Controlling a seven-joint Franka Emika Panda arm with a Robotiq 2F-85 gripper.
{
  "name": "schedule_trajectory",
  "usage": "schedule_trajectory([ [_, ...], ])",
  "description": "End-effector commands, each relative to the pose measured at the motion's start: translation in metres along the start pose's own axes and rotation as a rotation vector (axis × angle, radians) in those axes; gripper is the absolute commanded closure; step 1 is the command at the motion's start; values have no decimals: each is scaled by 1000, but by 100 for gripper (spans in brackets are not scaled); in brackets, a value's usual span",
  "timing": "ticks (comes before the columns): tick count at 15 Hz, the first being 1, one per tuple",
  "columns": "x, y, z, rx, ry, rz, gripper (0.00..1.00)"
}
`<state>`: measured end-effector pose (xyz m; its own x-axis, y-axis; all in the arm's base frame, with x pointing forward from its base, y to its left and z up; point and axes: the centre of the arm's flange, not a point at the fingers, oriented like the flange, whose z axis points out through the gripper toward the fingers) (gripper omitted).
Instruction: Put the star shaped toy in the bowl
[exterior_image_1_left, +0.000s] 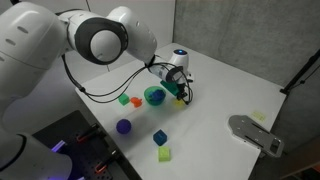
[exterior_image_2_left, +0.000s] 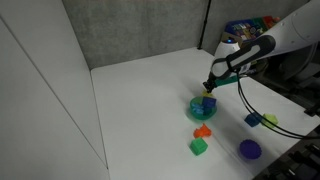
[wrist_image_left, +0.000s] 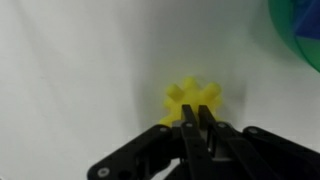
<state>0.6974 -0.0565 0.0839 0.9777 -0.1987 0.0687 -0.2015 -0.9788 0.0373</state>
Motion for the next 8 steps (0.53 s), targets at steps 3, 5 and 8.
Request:
schedule_trajectory([
  [3, 9, -9, -39, 2, 52, -30, 95],
  [5, 12, -17, -62, -2, 68, -41, 95],
  [8, 12, -33, -103, 2, 122, -68, 95],
])
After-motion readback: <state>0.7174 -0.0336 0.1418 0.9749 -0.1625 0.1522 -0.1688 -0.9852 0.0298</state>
